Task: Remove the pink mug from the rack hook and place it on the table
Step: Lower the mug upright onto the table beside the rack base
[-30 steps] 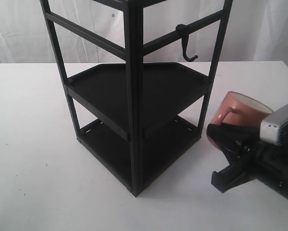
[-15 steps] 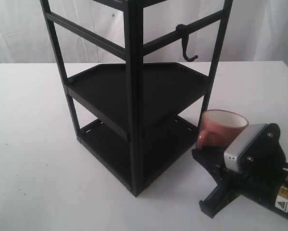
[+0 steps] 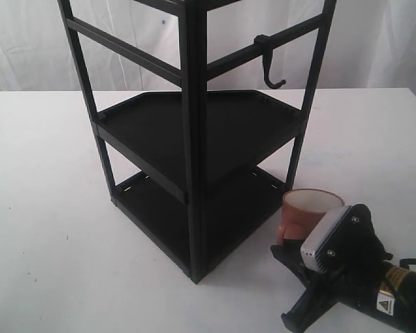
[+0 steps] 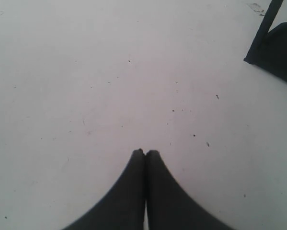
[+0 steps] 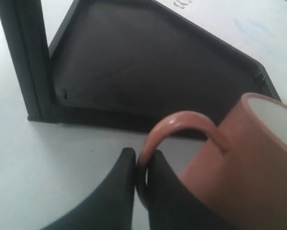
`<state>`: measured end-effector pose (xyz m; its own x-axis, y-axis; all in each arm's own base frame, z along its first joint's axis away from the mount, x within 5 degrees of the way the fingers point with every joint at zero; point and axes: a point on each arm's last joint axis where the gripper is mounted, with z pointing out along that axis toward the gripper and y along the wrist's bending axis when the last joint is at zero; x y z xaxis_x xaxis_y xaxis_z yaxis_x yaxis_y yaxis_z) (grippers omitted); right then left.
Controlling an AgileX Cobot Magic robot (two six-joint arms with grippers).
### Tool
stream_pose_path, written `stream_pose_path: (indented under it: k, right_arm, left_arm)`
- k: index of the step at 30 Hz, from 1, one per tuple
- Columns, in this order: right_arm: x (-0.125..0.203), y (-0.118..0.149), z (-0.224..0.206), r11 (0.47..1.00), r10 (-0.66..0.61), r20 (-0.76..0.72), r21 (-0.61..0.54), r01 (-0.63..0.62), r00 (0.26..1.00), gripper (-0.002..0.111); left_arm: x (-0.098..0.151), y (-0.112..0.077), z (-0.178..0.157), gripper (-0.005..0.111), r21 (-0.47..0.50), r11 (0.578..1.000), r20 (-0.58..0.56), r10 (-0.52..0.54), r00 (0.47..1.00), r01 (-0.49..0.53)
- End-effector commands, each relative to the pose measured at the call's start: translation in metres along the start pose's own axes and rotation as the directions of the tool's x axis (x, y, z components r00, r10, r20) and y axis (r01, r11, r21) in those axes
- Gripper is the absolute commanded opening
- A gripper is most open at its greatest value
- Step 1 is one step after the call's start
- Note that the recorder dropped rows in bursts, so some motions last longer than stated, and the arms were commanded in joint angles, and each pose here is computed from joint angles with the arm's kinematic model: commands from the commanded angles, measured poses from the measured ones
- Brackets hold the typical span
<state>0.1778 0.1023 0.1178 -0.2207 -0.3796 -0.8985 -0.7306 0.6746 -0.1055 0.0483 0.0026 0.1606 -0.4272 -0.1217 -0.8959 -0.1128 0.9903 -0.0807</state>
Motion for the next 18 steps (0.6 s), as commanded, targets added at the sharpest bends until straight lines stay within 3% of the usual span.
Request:
stream_pose_path:
  k: [1,10,15,18]
  right_arm:
    - [0.0051,0.0015,0.0021,1.000,0.010,0.001,-0.008,-0.010,1.000,0.000]
    - [0.0083,0.0018,0.0044,1.000,0.027,0.001,-0.010,-0.027,1.000,0.001]
    - [0.0083,0.0018,0.0044,1.000,0.027,0.001,-0.010,-0.027,1.000,0.017]
    - [0.0083,0.0018,0.0044,1.000,0.027,0.001,-0.010,-0.027,1.000,0.019]
  left_arm:
    - [0.0026,-0.0002,0.0007,0.000,0.007,1.000,-0.012,0.001,1.000,-0.001]
    - [0.0026,-0.0002,0.0007,0.000,0.007,1.000,-0.012,0.001,1.000,-0.001]
    - [0.0026,-0.0002,0.0007,0.000,0.007,1.000,-0.012,0.001,1.000,-0.001]
    - [0.0026,-0.0002,0.0007,0.000,0.007,1.000,-0.012,0.001,1.000,-0.001]
